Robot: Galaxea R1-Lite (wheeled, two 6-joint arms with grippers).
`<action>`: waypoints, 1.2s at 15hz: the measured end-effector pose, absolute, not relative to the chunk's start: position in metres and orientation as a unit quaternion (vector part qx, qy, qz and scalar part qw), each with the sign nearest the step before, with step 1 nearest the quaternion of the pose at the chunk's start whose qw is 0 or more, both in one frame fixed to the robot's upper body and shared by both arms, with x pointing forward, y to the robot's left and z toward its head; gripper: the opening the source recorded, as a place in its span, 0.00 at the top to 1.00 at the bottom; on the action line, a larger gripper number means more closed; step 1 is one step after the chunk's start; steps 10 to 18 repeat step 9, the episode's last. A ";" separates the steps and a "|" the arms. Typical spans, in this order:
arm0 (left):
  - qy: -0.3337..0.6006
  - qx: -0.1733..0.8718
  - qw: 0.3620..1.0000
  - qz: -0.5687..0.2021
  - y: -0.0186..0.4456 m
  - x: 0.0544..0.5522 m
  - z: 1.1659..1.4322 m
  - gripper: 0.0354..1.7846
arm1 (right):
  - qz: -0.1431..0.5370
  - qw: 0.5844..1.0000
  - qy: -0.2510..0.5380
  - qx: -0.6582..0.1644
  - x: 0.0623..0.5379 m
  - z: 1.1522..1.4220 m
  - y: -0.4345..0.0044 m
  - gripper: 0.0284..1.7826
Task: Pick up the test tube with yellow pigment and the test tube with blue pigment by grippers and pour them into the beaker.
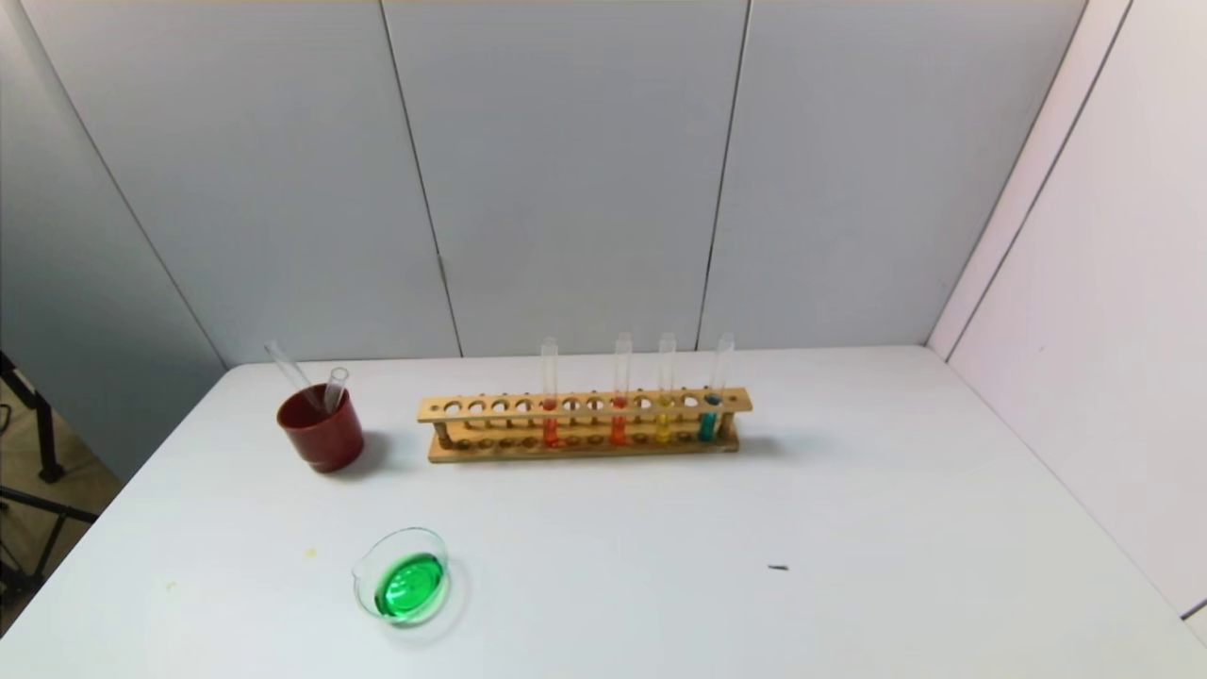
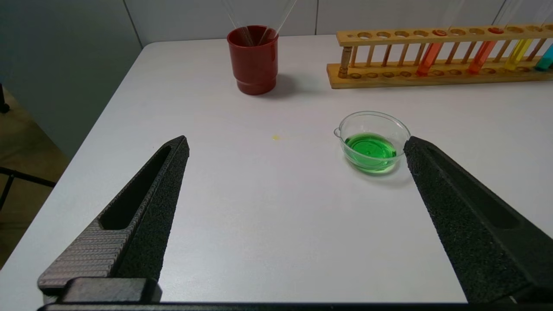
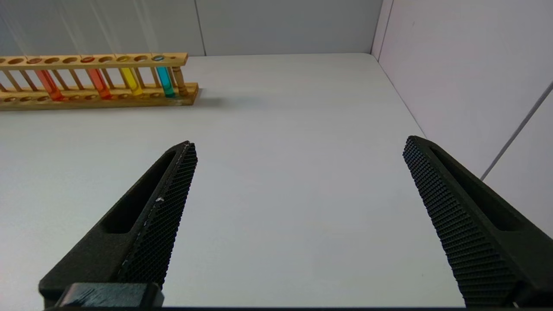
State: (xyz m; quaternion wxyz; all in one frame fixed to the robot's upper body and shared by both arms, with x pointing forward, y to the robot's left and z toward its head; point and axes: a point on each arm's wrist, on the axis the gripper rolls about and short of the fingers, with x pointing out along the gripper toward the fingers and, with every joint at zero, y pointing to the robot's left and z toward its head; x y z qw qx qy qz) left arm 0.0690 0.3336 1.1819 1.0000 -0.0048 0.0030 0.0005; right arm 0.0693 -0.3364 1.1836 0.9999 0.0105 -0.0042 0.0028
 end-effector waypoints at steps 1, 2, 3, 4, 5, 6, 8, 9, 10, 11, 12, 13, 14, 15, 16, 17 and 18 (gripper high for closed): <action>0.003 -0.006 1.000 0.001 0.334 0.069 1.182 0.02 | 0.003 1.000 -0.004 0.011 0.069 1.184 -0.336 0.02; 0.003 -0.006 1.000 0.002 0.334 0.069 1.182 0.02 | 0.003 1.000 -0.004 0.011 0.069 1.184 -0.336 0.02; 0.003 -0.006 1.000 0.001 0.334 0.069 1.182 0.02 | 0.003 1.000 -0.004 0.011 0.069 1.184 -0.336 0.02; 0.003 -0.006 1.000 0.001 0.334 0.069 1.182 0.02 | 0.003 1.000 -0.004 0.011 0.069 1.184 -0.336 0.02; 0.003 -0.006 1.000 0.001 0.334 0.069 1.182 0.02 | 0.002 1.000 -0.004 0.011 0.069 1.184 -0.336 0.02; 0.003 -0.006 1.000 0.001 0.334 0.069 1.182 0.02 | 0.002 1.000 -0.004 0.010 0.069 1.184 -0.336 0.02; 0.003 -0.006 1.000 0.001 0.334 0.069 1.182 0.02 | 0.003 1.000 -0.004 0.010 0.069 1.184 -0.336 0.02; 0.003 -0.006 1.000 0.001 0.334 0.069 1.182 0.02 | 0.003 1.000 -0.004 0.011 0.069 1.184 -0.336 0.02; 0.003 -0.006 1.000 0.001 0.334 0.069 1.182 0.02 | 0.003 1.000 -0.004 0.011 0.069 1.184 -0.336 0.02; 0.003 -0.006 1.000 0.001 0.334 0.069 1.182 0.02 | 0.003 1.000 -0.004 0.011 0.069 1.184 -0.336 0.02; 0.003 -0.006 1.000 0.001 0.334 0.069 1.182 0.02 | 0.003 1.000 -0.004 0.011 0.069 1.184 -0.336 0.02; 0.003 -0.006 1.000 0.001 0.334 0.069 1.182 0.02 | 0.003 1.000 -0.004 0.011 0.069 1.184 -0.336 0.02; 0.003 -0.006 1.000 0.001 0.334 0.069 1.182 0.02 | 0.003 1.000 -0.004 0.011 0.069 1.184 -0.336 0.02; 0.003 -0.006 1.000 0.001 0.334 0.069 1.182 0.02 | 0.003 1.000 -0.004 0.011 0.069 1.184 -0.336 0.02; 0.003 -0.006 1.000 0.001 0.334 0.069 1.182 0.02 | 0.003 1.000 -0.004 0.011 0.069 1.184 -0.336 0.02; 0.003 -0.006 1.000 0.001 0.334 0.069 1.182 0.02 | 0.003 1.000 -0.004 0.011 0.069 1.184 -0.336 0.02; 0.003 -0.006 1.000 0.001 0.334 0.069 1.182 0.02 | 0.003 1.000 -0.004 0.011 0.069 1.184 -0.336 0.02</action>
